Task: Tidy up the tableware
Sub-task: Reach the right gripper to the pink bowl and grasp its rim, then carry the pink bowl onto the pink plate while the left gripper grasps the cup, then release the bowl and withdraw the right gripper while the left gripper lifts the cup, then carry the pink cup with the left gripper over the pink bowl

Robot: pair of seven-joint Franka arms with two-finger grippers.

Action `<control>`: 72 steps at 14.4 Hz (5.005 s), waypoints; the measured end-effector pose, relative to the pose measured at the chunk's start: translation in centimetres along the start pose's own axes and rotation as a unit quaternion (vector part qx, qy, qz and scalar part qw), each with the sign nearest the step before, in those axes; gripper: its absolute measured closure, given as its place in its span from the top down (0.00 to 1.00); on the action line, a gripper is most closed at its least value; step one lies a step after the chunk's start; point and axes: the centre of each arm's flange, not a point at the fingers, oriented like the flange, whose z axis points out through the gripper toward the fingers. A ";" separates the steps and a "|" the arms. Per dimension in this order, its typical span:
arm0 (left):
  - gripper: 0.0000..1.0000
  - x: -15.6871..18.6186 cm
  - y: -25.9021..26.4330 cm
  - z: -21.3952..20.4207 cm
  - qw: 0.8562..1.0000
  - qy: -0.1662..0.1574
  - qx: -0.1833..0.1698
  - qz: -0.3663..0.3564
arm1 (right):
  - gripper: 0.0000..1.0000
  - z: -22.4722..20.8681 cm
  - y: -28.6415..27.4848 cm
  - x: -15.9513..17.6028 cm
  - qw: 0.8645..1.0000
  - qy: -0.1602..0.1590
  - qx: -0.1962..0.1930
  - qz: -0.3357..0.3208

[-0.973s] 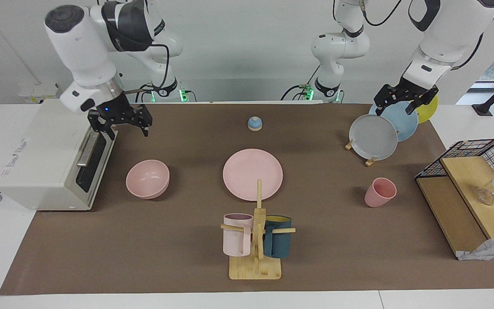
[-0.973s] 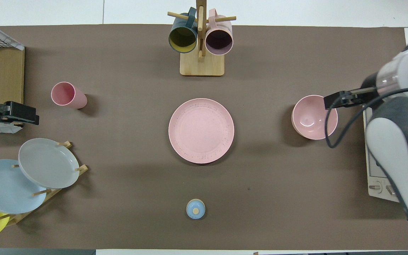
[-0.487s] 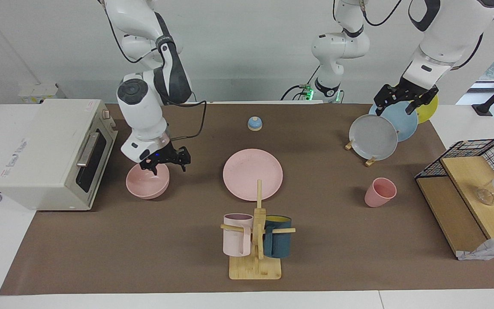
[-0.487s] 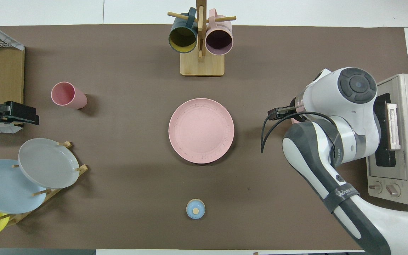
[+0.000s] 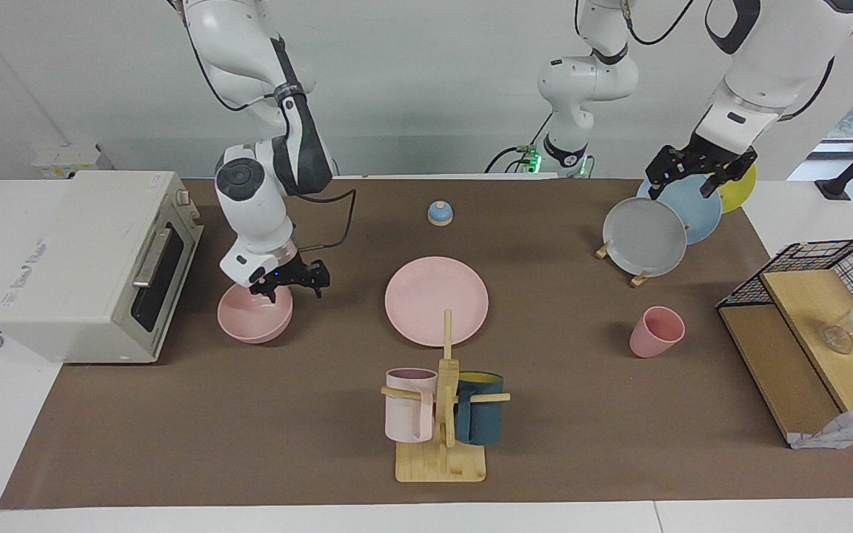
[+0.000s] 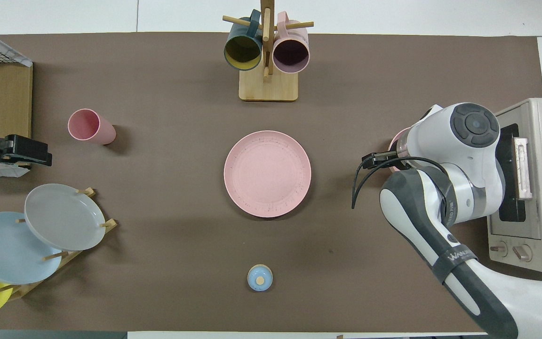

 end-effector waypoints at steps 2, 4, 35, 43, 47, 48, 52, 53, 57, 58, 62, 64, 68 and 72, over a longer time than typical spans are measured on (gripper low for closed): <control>1.00 0.0 0.0 0.0 1.000 0.000 0.000 0.000 | 0.74 1.0 0.2 -0.3 1.000 -0.003 -0.013 -0.013; 1.00 0.0 0.0 0.0 1.000 0.000 0.000 0.000 | 0.52 1.8 0.6 -0.4 1.000 -0.004 -0.021 -0.021; 1.00 14.5 0.4 19.0 1.000 0.017 -0.013 -0.001 | 0.05 0.4 -37.6 1.9 0.997 0.000 -0.062 0.055; 1.00 14.3 0.2 20.9 1.000 0.020 -0.013 -0.004 | 0.42 0.2 -36.9 2.3 0.996 -0.003 -0.059 0.066; 0.98 14.0 0.2 22.8 1.000 0.017 -0.013 -0.017 | 0.84 -7.6 -29.8 5.3 0.994 0.009 -0.056 0.091; 0.98 13.8 0.2 23.2 1.000 0.015 -0.013 -0.019 | 0.92 -11.0 -26.6 5.7 0.995 0.009 -0.057 0.087; 0.73 13.4 0.3 24.5 1.000 0.013 -0.013 -0.025 | 1.00 -22.9 -11.6 5.1 0.997 -0.012 -0.052 0.050; 0.61 13.4 0.3 24.6 1.000 0.013 -0.013 -0.025 | 1.00 -24.3 -8.9 4.8 0.997 -0.019 -0.050 0.047; 0.16 13.4 0.0 24.6 0.999 0.014 -0.012 -0.027 | 1.00 -26.4 0.2 4.3 0.997 -0.040 -0.047 0.038; 0.06 13.5 -0.1 24.4 0.999 0.015 -0.012 -0.028 | 1.00 -26.7 2.5 4.2 0.997 -0.042 -0.046 0.045; 0.05 14.0 0.0 22.0 0.999 0.024 -0.012 -0.027 | 1.00 -26.6 7.3 0.6 0.997 -0.039 -0.041 0.054; 0.05 14.2 0.4 18.8 1.000 0.015 -0.012 -0.022 | 1.00 -26.9 8.5 -0.8 0.998 -0.039 -0.038 0.029; 0.05 13.0 4.5 12.3 0.999 -0.017 -0.009 -0.033 | 1.00 -26.7 12.2 -2.2 0.998 -0.044 -0.033 0.036; 0.05 10.3 14.9 8.9 0.997 -0.031 0.000 -0.074 | 1.00 -26.6 13.2 -3.1 0.997 -0.048 -0.031 0.046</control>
